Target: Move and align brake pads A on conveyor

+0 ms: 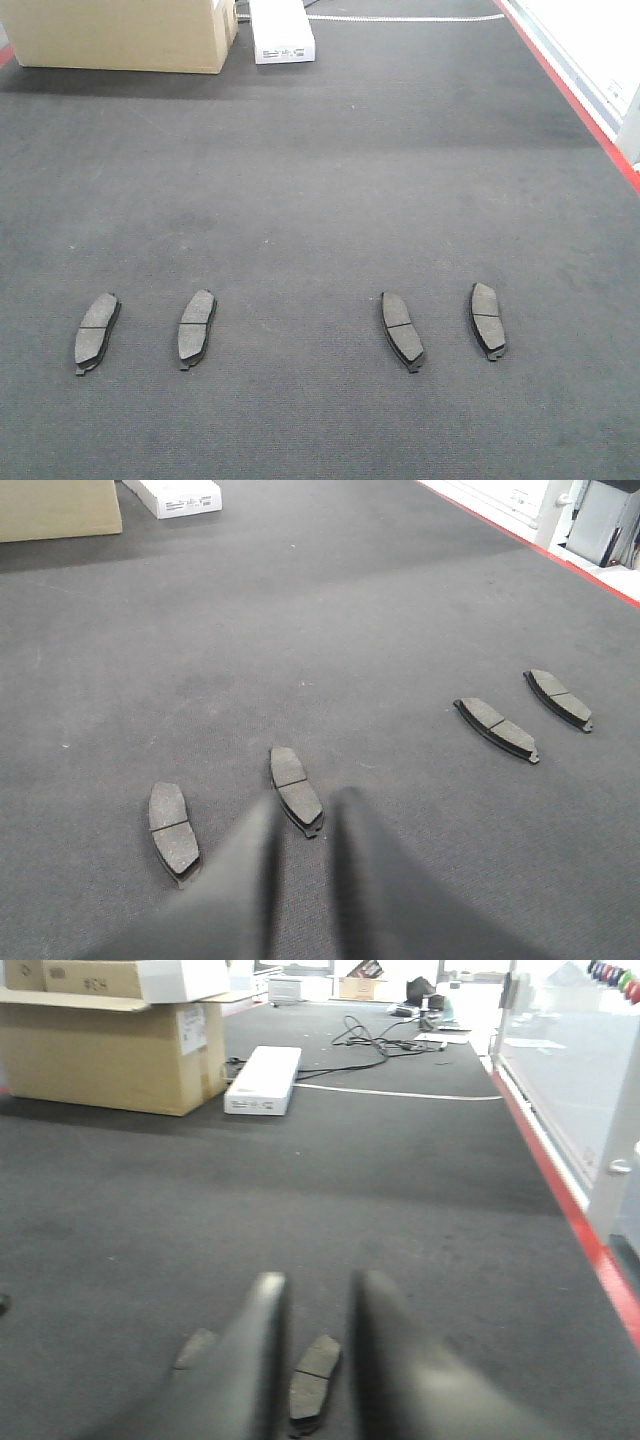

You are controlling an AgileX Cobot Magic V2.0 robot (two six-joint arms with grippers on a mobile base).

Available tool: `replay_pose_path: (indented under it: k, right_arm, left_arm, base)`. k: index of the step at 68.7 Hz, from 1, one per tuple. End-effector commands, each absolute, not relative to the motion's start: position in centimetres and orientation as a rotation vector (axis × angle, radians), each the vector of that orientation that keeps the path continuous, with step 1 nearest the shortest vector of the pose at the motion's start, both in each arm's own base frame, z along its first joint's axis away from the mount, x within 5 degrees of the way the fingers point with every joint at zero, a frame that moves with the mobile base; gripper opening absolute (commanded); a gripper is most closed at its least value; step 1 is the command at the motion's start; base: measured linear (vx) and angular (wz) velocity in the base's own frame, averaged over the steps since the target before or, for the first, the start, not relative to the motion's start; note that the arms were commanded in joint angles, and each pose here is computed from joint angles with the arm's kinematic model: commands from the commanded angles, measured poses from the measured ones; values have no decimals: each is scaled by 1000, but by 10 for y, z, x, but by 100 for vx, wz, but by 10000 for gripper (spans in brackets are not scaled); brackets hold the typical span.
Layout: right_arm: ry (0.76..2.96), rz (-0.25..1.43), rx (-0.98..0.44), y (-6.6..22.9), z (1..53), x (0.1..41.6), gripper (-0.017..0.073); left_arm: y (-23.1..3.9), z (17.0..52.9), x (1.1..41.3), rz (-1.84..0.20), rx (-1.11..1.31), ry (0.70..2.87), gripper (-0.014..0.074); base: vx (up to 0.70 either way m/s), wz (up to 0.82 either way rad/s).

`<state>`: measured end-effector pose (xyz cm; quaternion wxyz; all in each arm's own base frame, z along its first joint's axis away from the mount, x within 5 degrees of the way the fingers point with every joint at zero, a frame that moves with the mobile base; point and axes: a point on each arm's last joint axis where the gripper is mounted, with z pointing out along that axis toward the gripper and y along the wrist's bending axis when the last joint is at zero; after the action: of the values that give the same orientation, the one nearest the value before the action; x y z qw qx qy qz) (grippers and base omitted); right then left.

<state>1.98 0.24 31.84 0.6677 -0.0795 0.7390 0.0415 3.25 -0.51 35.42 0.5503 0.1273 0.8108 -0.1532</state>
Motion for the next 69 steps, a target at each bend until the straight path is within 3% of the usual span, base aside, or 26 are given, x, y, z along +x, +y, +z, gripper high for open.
replay_pose_path:
  k: [1, 48, 69]
  right_arm:
    - [1573, 112, -166, 4, 333, 20, -15]
    - [1606, 119, -168, 4, 330, 20, -10]
    - [1606, 119, -168, 4, 330, 20, -10]
  left_arm:
    - [-8, 369, 35, -400, 298, 1810, -8]
    - [-8, 369, 35, -404, 298, 1797, -7]
    - [-14, 311, 65, -278, 74, 1792, -6]
  base:
    - [0, 0]
    - [0, 0]
    - [0, 0]
